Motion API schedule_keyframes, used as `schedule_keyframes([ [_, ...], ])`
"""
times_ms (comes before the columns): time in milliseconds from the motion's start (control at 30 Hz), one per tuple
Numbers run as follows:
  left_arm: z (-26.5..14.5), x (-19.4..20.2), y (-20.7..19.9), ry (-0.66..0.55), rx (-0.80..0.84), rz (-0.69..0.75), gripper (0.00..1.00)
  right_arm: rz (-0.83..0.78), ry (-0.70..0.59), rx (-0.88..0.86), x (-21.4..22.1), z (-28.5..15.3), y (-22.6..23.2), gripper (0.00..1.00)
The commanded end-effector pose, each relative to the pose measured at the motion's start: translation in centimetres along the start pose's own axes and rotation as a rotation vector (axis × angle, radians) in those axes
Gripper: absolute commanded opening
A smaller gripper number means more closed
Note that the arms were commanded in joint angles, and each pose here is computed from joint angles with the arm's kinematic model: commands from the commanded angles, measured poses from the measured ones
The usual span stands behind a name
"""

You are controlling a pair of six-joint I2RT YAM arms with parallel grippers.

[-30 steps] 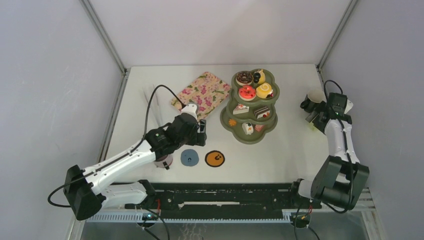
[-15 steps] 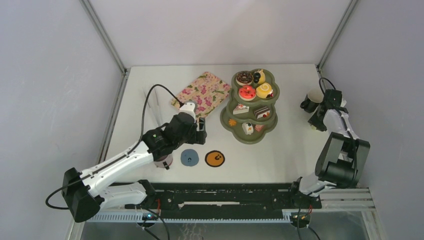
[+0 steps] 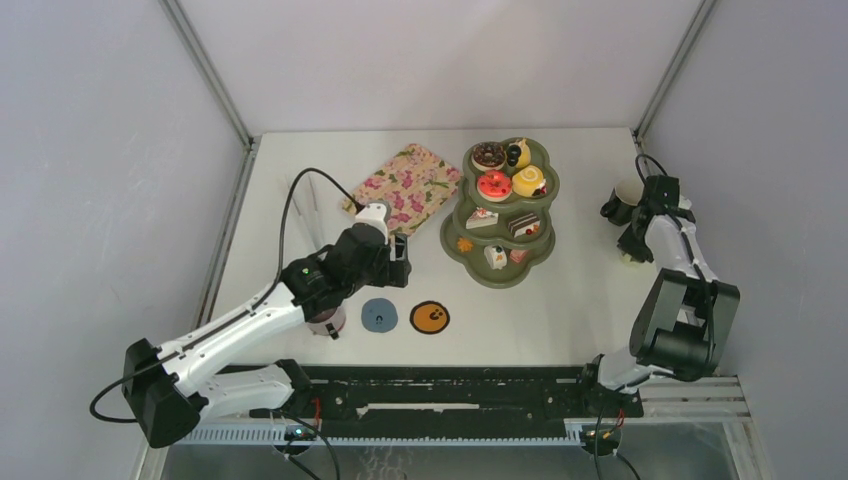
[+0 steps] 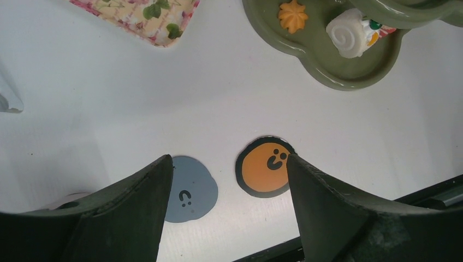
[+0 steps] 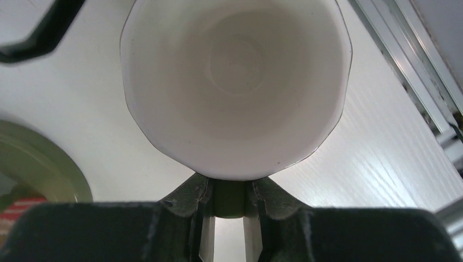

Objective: Serve the afternoon tea

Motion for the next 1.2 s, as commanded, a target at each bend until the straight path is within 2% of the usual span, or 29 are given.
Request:
schedule_keyframes([
  [0,-0.4,-1.2,-0.2,-0.006,0.015,-0.003,0.8,0.035,-0.131,0.034,-1.9,-5.9,-0.6,0.0],
  [167,-1.1,-2.9,0.5,-0.024,0.011,-0.04,0.8,0.027,-0.219,0.029,-1.0,-10.8,-0.2,0.0],
  [333,-1.4,-3.9,1.1,-0.021,0.021,-0.076,0.81,0.025,-0.296,-0.079,-0.6,-14.1,1.7,0.0],
  [533,-2.1,-5.7,2.3,-0.034,0.005,-0.127,0.81,-0.032,-0.518,-0.25,-0.9,-22.8,3.1,0.0],
  [733,-2.9,-7.3,3.4,-0.052,0.006,-0.156,0.81,-0.244,-0.749,-0.617,-0.1,-33.0,6.3,0.0],
  [900,-3.5,-8.4,4.5,-0.084,-0.021,-0.19,0.82,-0.473,-0.855,-0.724,0.9,-38.4,9.4,0.0],
  [1033,-4.3,-9.4,5.0,-0.114,-0.036,-0.213,0.82,-0.757,-0.903,-0.745,3.5,-40.8,14.0,0.0],
  [1167,-5.4,-10.3,6.0,-0.15,-0.08,-0.214,0.82,-0.981,-0.851,-0.847,6.9,-42.1,18.5,0.0],
])
Point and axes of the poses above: each gripper's point midway between its finger pads, its own z axis out along the fingers, its own y axis along the line the jaws close on, x = y × z, the point moved 2 cm from there along -z, back along the fingers, and after that the axes turned 13 degrees about -z, right-handed, at the moved point
